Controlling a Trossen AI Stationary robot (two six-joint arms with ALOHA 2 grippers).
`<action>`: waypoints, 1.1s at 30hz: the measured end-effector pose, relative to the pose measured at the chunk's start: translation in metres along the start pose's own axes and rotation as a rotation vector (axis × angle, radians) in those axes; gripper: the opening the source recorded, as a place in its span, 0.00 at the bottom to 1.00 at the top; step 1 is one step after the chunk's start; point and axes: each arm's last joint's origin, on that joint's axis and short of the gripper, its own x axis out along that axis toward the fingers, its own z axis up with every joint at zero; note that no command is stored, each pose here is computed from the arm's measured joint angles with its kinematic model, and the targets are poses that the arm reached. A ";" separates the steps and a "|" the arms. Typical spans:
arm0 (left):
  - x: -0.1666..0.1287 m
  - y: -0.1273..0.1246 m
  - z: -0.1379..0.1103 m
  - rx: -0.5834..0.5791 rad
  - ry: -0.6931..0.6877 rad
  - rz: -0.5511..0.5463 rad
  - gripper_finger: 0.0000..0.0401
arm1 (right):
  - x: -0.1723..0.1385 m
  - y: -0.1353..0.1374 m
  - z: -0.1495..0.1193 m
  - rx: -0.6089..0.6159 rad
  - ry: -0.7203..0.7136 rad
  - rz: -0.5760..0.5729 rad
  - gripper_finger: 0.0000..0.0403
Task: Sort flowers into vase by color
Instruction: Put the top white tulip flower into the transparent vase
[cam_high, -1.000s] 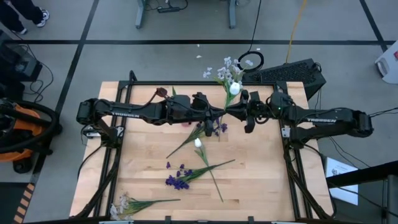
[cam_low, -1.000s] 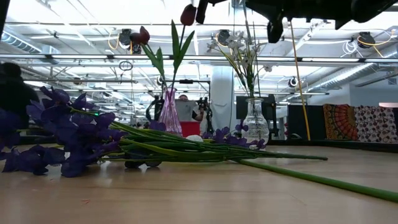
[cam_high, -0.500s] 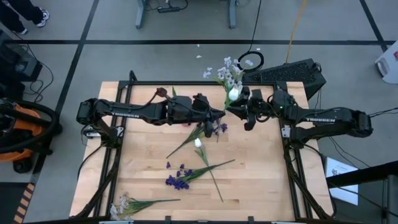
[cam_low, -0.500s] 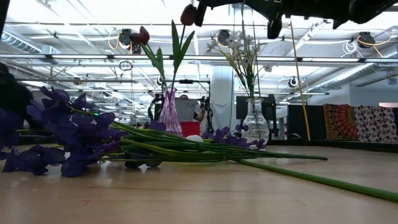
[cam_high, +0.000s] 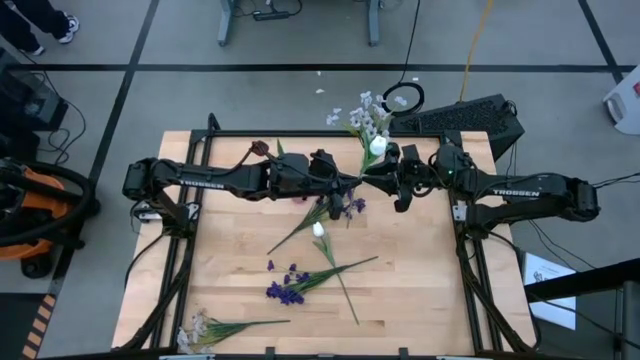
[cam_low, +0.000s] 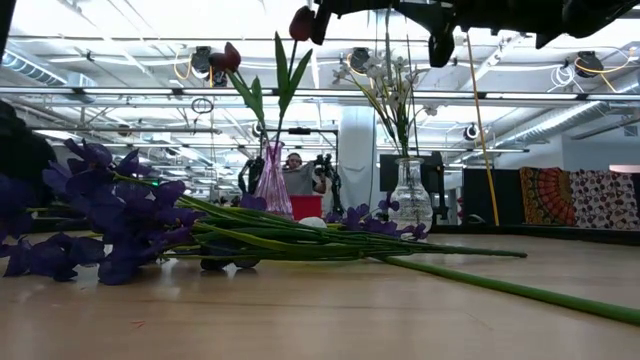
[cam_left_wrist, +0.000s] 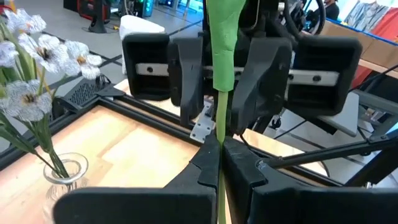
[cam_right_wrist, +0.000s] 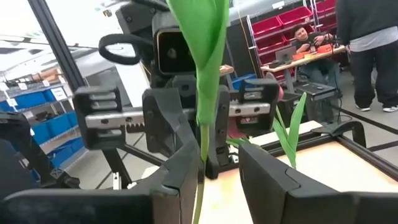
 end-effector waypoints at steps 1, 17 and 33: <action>0.000 0.000 0.000 0.000 0.000 0.000 0.03 | 0.000 0.000 0.001 -0.002 -0.005 0.002 0.27; 0.008 0.001 -0.009 -0.006 0.032 0.000 0.03 | 0.000 0.002 0.005 -0.031 -0.049 0.015 0.27; 0.007 0.001 -0.008 -0.031 0.030 -0.007 0.03 | 0.000 0.001 0.004 -0.095 -0.047 0.008 0.03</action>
